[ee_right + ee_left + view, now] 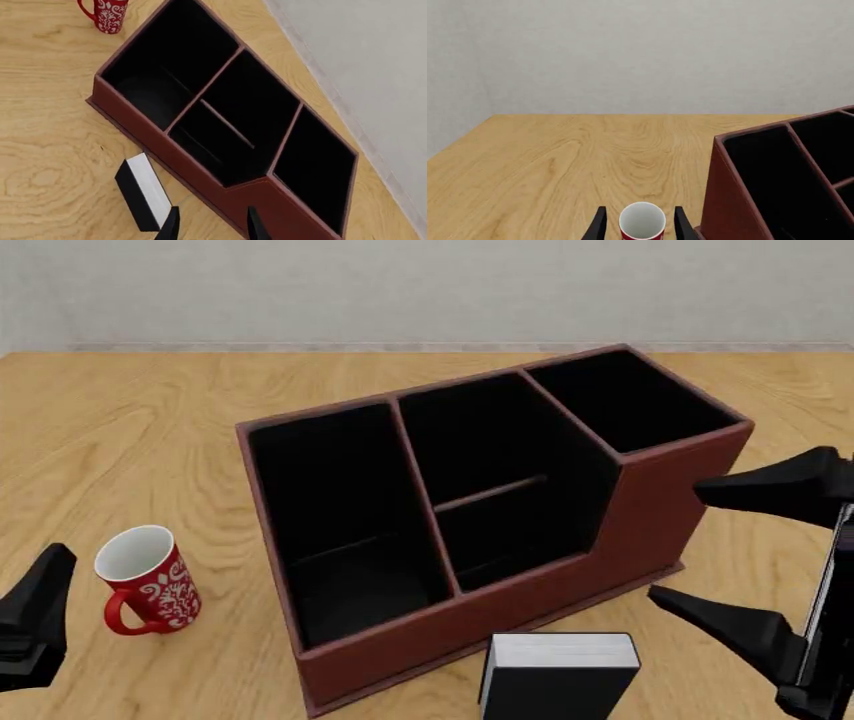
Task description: Pick up the book and place it in the right compartment of the caddy.
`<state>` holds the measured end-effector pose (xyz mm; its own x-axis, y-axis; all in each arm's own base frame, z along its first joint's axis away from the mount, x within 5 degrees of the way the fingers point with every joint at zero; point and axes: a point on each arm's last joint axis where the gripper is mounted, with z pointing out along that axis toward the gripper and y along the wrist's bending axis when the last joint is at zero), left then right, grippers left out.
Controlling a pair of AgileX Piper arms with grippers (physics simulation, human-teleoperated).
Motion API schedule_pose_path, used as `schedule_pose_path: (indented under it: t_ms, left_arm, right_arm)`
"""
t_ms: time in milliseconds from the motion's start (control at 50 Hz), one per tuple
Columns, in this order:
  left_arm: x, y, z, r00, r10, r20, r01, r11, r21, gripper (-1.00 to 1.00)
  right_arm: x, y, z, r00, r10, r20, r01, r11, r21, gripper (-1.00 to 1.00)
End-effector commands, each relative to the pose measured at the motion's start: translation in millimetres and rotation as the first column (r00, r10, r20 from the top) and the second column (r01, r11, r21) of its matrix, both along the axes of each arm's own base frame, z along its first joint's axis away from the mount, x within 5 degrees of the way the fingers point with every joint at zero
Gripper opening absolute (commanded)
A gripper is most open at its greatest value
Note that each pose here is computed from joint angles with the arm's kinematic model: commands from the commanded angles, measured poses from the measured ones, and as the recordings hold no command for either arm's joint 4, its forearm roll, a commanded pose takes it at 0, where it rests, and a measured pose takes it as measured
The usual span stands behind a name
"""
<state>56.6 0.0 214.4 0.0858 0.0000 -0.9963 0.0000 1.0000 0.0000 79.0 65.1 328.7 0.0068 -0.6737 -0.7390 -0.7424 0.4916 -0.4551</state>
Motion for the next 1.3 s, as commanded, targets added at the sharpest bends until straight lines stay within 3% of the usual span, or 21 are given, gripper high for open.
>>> schedule_pose_path:
  t_ms: [20,420,1300]
  left_arm:
    - [0,0,0,1.000,0.000,0.000,0.000,1.000,0.000,1.00]
    - [0,0,0,1.000,0.000,0.000,0.000,1.000,0.000,1.00]
    - [0,0,0,1.000,0.000,0.000,0.000,1.000,0.000,1.00]
  right_arm:
    - [3,8,-1,0.998,0.045,-0.043,-0.047,0.998,-0.042,1.00]
    - [8,23,-10,0.990,0.086,-0.110,-0.095,0.992,-0.077,1.00]
    - [15,55,-43,0.961,0.135,-0.241,-0.163,0.981,-0.102,1.00]
